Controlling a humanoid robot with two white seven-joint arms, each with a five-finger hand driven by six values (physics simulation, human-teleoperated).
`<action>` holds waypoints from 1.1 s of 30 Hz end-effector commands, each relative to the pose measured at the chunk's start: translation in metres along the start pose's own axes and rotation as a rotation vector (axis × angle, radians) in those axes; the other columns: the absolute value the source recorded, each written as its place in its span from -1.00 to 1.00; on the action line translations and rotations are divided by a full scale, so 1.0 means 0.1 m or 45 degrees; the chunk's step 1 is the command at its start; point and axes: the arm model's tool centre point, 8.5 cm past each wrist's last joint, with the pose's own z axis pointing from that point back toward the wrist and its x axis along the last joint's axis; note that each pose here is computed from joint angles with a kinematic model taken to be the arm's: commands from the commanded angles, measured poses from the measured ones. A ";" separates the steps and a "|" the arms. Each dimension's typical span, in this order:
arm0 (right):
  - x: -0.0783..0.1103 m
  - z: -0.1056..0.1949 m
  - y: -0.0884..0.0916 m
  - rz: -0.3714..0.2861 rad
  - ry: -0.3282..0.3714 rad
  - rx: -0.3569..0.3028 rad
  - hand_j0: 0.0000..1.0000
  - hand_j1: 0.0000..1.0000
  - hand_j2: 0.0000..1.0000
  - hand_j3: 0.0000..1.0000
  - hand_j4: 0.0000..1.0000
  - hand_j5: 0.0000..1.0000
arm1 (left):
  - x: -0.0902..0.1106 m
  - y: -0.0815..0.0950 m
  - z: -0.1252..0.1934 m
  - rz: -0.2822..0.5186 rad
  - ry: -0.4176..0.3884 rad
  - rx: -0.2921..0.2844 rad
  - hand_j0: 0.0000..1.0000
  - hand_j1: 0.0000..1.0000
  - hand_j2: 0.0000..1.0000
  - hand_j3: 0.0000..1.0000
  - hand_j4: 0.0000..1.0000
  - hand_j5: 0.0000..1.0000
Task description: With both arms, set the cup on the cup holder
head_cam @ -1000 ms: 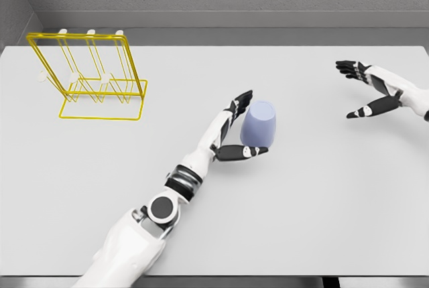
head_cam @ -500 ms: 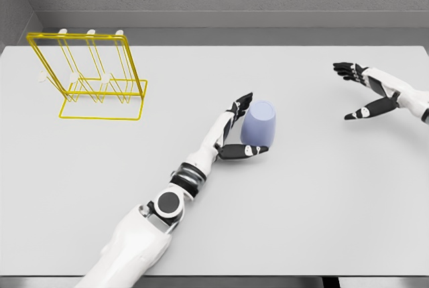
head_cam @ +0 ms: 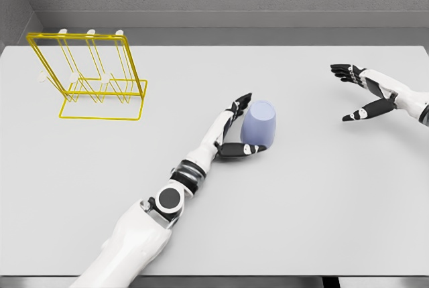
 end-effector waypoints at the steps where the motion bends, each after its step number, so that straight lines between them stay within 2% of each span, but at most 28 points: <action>1: 0.00 0.00 0.00 -0.007 -0.002 -0.003 1.00 1.00 1.00 1.00 1.00 1.00 | -0.02 0.00 0.00 -0.017 0.007 -0.002 1.00 1.00 1.00 1.00 1.00 1.00; 11: 0.01 -0.02 0.00 -0.007 -0.005 -0.002 1.00 1.00 1.00 1.00 1.00 1.00 | -0.01 -0.01 0.00 -0.049 0.001 -0.013 1.00 1.00 1.00 1.00 1.00 1.00; 15: -0.06 0.02 0.00 -0.008 0.030 -0.005 1.00 1.00 1.00 1.00 1.00 1.00 | -0.01 -0.03 0.00 -0.051 0.001 -0.031 1.00 1.00 1.00 1.00 1.00 1.00; 18: -0.04 -0.01 0.01 -0.010 0.023 -0.001 1.00 1.00 1.00 1.00 1.00 1.00 | -0.01 -0.04 0.00 -0.049 -0.001 -0.054 1.00 1.00 1.00 1.00 1.00 1.00; 33: -0.02 -0.06 0.04 -0.008 0.015 0.011 1.00 1.00 1.00 1.00 1.00 1.00 | 0.02 -0.03 -0.03 -0.068 -0.009 -0.069 1.00 1.00 1.00 1.00 1.00 1.00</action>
